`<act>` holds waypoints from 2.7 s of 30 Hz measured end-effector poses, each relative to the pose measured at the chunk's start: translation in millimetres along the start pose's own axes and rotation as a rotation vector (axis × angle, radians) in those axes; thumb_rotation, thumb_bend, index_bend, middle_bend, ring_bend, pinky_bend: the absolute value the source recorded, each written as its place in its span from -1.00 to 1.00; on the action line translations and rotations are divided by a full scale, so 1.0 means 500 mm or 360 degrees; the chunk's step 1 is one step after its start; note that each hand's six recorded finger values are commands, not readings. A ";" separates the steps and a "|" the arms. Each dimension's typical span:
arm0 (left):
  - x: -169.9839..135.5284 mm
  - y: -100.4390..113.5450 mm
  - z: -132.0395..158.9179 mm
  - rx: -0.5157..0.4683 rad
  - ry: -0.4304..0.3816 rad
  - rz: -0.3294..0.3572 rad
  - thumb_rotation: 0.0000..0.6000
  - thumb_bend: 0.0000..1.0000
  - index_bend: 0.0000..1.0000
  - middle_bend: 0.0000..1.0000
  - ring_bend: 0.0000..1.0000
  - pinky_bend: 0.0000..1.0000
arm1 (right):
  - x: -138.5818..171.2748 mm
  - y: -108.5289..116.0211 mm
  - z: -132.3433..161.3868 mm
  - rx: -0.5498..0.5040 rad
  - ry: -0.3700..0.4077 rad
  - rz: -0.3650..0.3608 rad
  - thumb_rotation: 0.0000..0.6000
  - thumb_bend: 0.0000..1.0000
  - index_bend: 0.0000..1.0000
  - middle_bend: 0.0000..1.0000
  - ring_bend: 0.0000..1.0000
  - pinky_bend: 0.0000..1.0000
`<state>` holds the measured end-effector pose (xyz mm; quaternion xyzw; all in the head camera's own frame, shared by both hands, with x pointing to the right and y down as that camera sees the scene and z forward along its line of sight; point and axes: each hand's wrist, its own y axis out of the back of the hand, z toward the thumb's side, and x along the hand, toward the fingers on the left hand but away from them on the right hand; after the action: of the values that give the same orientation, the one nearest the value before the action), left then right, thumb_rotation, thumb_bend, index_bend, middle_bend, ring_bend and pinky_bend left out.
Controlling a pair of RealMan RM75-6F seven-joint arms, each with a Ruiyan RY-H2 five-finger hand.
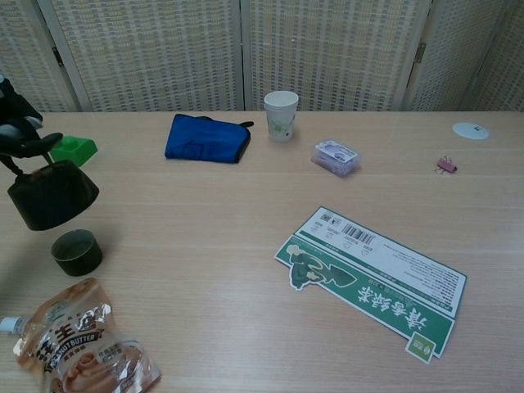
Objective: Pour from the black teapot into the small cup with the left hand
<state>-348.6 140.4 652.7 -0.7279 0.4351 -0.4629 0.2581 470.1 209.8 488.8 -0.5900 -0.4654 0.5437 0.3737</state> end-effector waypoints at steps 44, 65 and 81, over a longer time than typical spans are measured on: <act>0.080 -0.042 -0.132 0.0622 0.0164 0.0016 -0.64 -0.67 1.00 1.00 0.75 -0.17 | -0.002 -0.011 -0.015 -0.0007 -0.0032 0.0019 1.00 -0.63 -0.48 -0.43 -0.60 -0.63; 0.073 -0.075 -0.144 0.0724 0.0155 -0.0037 -0.63 -0.67 0.95 1.00 0.66 -0.22 | 0.000 -0.014 -0.021 -0.0010 -0.0042 0.0024 1.00 -0.63 -0.48 -0.43 -0.60 -0.63; 0.061 -0.081 -0.141 0.0713 0.0139 -0.0063 -0.73 -0.67 0.40 0.55 0.14 -0.28 | 0.001 -0.015 -0.021 -0.0015 -0.0039 0.0025 1.00 -0.63 -0.48 -0.43 -0.60 -0.63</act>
<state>-390.1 135.4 728.7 -0.6401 0.3179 -0.5841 0.3849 479.1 212.9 497.4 -0.5886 -0.4678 0.5518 0.3609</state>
